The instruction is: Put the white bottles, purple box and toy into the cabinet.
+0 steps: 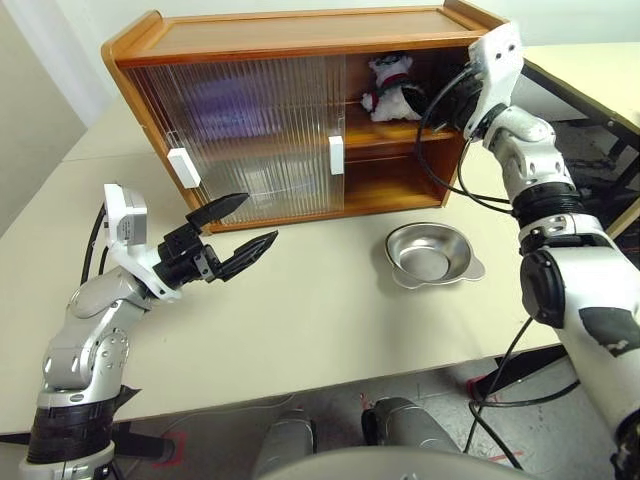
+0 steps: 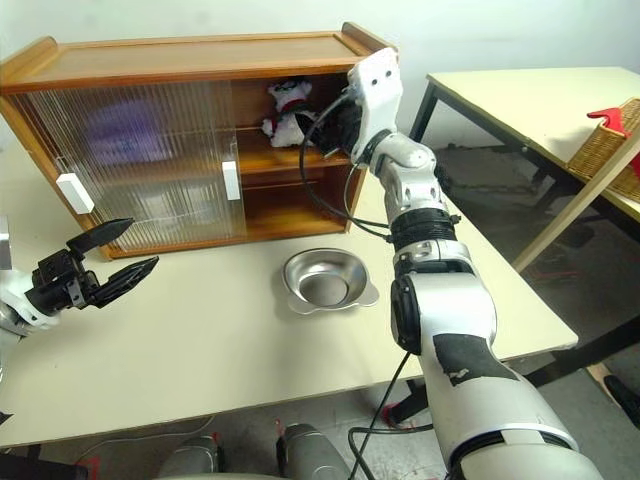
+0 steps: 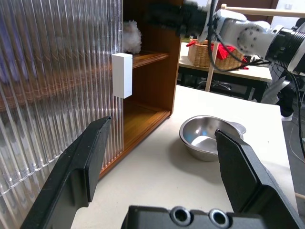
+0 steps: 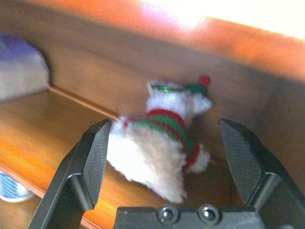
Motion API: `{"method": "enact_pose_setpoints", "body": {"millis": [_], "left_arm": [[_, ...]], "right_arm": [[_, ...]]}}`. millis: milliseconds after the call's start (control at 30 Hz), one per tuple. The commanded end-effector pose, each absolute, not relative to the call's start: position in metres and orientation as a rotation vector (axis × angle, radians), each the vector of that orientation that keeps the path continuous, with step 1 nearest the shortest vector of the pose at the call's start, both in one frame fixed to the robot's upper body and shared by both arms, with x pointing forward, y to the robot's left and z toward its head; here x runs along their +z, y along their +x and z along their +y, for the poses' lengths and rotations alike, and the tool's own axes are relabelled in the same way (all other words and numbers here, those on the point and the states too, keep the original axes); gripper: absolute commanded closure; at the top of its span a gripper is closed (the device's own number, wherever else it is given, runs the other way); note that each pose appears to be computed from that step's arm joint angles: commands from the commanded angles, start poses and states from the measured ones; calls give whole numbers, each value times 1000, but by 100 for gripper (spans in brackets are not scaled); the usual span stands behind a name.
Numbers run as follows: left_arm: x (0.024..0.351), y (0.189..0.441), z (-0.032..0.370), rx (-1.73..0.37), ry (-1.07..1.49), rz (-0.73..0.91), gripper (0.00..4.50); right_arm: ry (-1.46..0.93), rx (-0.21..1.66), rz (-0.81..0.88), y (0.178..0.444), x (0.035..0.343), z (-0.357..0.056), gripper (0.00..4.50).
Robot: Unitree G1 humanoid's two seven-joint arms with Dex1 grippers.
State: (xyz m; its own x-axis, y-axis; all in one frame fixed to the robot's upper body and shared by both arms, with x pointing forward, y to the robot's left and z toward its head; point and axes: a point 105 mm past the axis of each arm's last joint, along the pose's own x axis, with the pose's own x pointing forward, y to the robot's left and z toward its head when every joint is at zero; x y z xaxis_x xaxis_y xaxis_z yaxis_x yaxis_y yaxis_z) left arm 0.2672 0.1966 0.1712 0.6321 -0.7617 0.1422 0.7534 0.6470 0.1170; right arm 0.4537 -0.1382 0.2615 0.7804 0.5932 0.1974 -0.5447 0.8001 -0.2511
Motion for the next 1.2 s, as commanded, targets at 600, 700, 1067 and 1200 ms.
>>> {"method": "enact_pose_setpoints", "body": {"millis": [600,700,1067,1200], "left_arm": [[175,269,191,-871,46,-177,0],[174,269,191,-870,46,-176,0],[174,269,192,-870,47,-174,0],[172,268,193,-871,48,-170,0]], "right_arm": [[144,1224,197,345,210,-157,2],[192,1174,328,340,189,-169,2],[480,933,562,326,123,-229,2],[588,863,633,311,113,-250,2]]}}
